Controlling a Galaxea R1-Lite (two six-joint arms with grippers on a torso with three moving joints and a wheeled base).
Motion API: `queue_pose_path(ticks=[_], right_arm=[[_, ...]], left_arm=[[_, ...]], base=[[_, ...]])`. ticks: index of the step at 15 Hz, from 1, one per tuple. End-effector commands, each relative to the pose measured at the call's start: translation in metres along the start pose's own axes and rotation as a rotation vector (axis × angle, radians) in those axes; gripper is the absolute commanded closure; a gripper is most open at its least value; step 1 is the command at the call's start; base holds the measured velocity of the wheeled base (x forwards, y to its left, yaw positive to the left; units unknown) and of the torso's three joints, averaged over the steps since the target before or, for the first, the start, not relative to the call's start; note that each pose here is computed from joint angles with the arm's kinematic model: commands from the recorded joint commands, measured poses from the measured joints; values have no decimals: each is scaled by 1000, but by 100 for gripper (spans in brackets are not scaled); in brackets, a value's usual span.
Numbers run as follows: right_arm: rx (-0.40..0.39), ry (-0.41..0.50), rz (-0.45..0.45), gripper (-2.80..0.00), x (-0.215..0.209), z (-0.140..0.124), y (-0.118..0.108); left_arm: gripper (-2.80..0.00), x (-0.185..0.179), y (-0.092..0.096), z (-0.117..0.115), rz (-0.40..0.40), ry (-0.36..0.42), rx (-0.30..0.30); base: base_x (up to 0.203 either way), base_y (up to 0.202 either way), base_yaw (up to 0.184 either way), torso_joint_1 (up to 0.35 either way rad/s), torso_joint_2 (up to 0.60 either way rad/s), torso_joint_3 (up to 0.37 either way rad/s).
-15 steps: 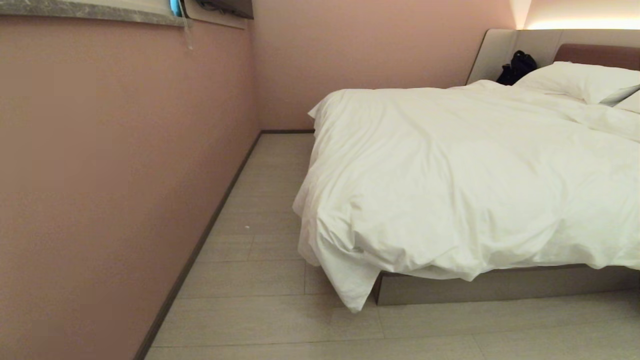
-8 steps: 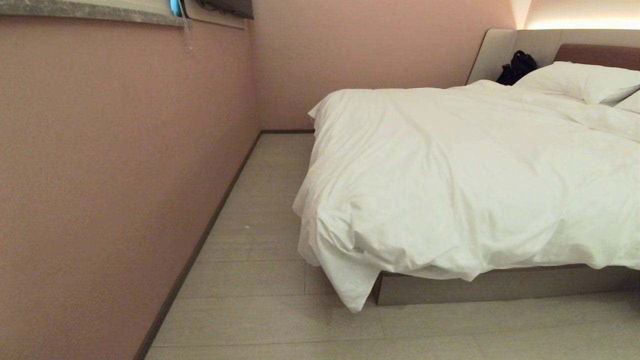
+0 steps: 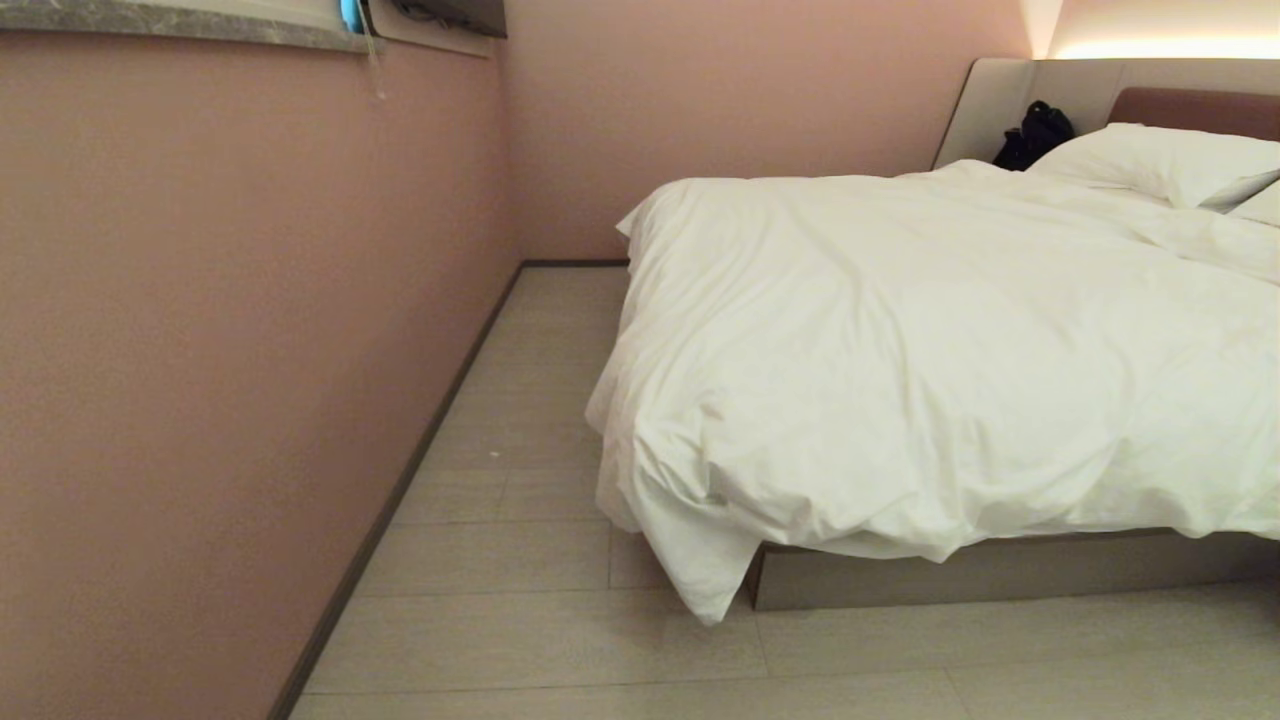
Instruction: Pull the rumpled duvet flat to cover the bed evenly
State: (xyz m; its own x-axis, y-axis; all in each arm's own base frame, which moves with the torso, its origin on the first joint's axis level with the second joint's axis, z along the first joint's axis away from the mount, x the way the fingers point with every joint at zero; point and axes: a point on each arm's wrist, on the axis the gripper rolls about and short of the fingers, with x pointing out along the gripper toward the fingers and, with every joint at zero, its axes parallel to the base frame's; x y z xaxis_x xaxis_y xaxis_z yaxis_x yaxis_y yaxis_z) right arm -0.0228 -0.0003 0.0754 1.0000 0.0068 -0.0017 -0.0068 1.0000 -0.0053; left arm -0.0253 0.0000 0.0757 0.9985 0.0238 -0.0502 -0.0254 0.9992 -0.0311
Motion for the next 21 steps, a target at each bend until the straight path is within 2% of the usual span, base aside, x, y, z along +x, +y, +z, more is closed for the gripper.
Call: queue_pose_path(ticks=[1,21], right_arm=[[-1,0,1,0,0,0,0],[10,-2,1,0,0,0,0]], left_arm=[[0,0,0,0,1,0,1],[0,0,0,0,1,0,0]], base=[[0,0,0,0,0,0],[0,0,0,0,0,0]])
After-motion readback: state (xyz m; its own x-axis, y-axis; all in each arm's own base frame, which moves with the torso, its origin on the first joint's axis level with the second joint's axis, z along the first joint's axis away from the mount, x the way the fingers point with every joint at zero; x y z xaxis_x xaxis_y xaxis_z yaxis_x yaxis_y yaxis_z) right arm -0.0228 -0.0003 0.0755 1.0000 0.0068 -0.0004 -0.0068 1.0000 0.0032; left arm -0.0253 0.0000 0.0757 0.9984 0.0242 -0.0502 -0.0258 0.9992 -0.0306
